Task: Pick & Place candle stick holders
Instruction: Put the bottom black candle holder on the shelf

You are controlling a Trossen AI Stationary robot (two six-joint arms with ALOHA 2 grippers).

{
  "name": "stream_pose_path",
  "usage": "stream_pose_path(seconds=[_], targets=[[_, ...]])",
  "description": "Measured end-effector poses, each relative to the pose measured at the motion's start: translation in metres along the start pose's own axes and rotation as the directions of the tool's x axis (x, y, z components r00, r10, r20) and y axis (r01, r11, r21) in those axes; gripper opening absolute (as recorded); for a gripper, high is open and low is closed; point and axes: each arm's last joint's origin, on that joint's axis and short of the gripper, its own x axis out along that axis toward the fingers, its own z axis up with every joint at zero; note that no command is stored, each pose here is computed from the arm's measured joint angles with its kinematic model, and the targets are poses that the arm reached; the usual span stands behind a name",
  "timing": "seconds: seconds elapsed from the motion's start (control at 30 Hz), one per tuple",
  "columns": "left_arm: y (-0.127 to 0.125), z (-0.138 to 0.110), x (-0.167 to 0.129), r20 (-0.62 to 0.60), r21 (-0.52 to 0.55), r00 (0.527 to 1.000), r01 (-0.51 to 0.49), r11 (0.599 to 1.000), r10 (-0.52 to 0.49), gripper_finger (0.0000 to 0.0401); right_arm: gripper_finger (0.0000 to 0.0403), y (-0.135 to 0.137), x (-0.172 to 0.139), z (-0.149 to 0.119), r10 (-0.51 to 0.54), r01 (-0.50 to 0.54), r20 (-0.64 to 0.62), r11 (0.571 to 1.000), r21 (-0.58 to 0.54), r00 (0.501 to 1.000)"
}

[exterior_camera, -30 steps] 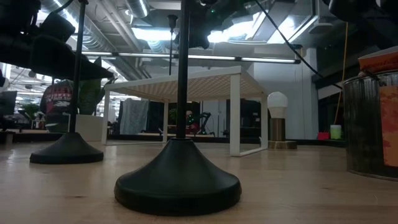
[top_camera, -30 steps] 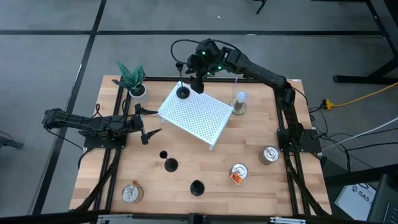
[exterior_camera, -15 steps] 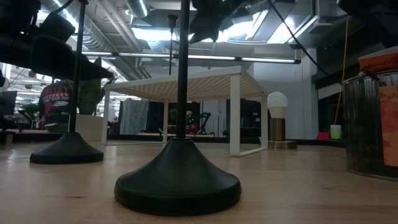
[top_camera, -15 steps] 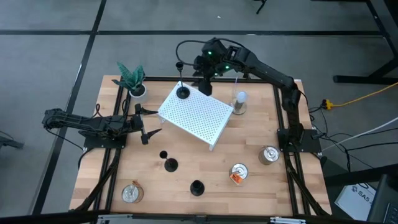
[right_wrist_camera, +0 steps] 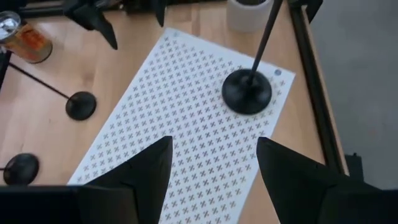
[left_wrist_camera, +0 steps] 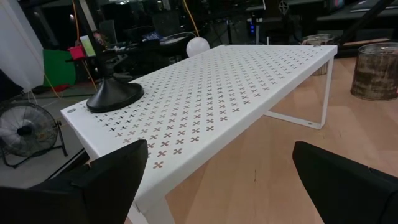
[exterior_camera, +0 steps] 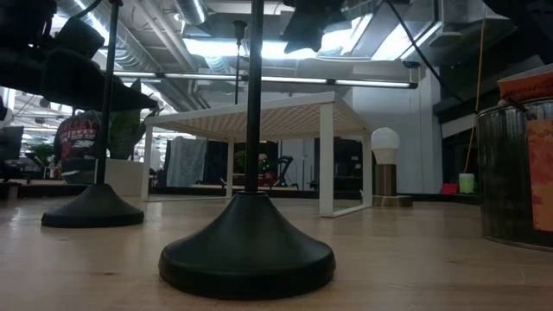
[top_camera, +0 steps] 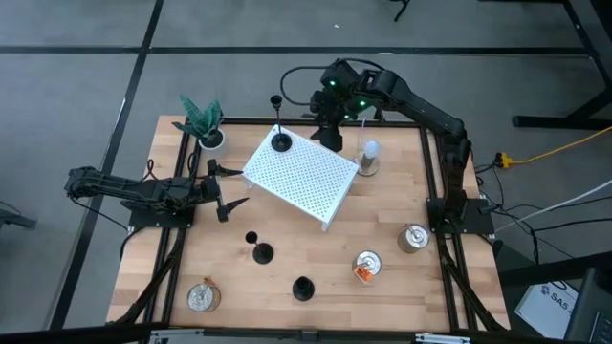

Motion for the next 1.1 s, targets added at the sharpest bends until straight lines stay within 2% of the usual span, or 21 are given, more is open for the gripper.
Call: stream_pose_path(seconds=[0.6, 0.8, 1.1], targets=[[0.000, 0.000, 0.000, 0.000, 0.000, 1.000, 0.001, 1.000, -0.001, 0.0400, 0.0239, 0.025, -0.001, -0.008, 0.062, -0.066, -0.118, 0.997, -0.036, 0.991], [0.000, 0.000, 0.000, 0.000, 0.000, 1.000, 0.001, 1.000, -0.001, 0.0400, 0.0239, 0.030, -0.012, -0.007, 0.058, -0.062, -0.091, 0.997, -0.041, 0.994], [0.000, 0.000, 0.000, 0.000, 0.000, 1.000, 0.001, 1.000, -0.001, 0.0400, 0.0239, 0.043, -0.013, -0.004, 0.071, -0.075, -0.077, 0.996, -0.055, 0.995]])
